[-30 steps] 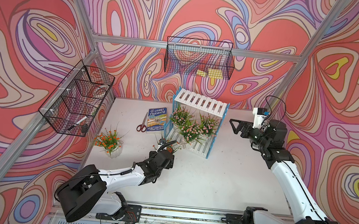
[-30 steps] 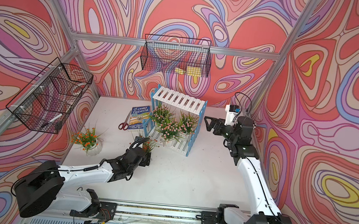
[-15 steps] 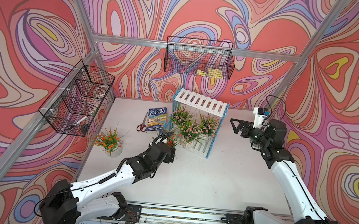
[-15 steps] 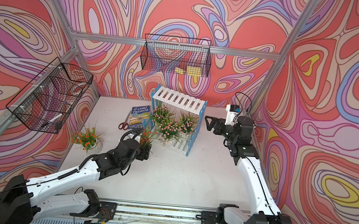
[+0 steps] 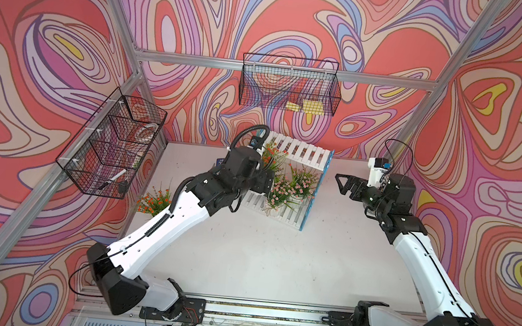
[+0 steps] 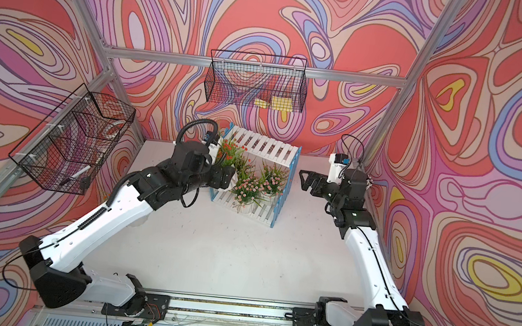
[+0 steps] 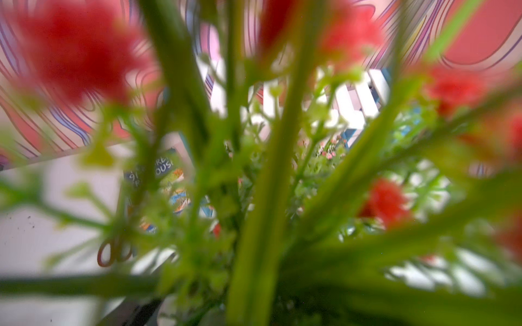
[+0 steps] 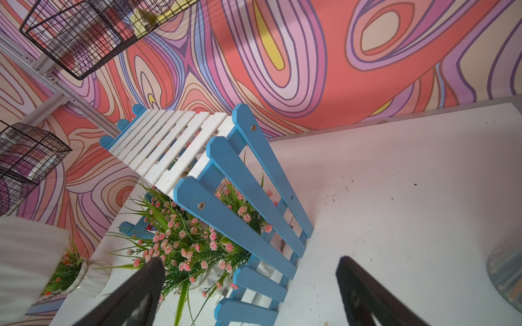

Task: Place the baby's breath potted plants on the rack by color
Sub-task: Pick up the baby's breath potted plant from the center of the board, then place the baby's breath potted plant on the rack.

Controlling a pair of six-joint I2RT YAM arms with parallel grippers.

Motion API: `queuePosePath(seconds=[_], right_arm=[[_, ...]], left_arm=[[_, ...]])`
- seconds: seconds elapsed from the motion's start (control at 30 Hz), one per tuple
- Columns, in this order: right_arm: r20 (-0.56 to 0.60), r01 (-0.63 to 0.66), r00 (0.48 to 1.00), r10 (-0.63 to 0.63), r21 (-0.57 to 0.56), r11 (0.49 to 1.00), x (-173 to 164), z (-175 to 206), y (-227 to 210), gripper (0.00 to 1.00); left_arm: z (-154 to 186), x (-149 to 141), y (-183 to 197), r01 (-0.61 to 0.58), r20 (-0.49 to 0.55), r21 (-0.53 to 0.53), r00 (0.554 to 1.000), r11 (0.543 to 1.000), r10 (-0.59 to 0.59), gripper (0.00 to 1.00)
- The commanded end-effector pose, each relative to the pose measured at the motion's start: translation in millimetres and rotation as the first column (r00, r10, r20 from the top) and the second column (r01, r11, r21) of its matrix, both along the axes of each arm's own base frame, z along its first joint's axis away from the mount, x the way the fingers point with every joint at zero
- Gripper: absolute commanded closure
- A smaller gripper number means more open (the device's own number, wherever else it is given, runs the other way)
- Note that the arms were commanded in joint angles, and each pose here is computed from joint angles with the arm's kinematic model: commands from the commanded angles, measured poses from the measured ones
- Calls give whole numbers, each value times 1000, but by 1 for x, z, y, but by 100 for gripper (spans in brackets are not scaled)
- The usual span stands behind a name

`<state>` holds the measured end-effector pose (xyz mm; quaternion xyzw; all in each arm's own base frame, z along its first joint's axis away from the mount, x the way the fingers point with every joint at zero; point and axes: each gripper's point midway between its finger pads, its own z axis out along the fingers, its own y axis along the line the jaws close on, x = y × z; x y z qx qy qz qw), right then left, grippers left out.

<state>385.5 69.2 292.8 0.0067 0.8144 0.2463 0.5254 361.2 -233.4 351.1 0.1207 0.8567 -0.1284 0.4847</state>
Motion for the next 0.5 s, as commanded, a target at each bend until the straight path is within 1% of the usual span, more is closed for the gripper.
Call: queuePosePath(seconds=[0.0,0.1,0.23,0.47], right_arm=[[16,12,1000,-11,-17,1000,0,10,-2,2],[16,13,1000,-12,-21,1000,0,10,-2,2],[9,7,1000,-7,-13,1000,1,7,-1,2],[9,1,1000,-1,-11,1000,2,4,0,2]], left_arm=[[20,16,1,47,-18,11,999,999,-47,29],[37,38,-5,68,2,17,998,998,-68,29],[60,59,-20,122,90,4,988,993,-122,28],[85,94,-30,139,199,4,970,990,-137,28]])
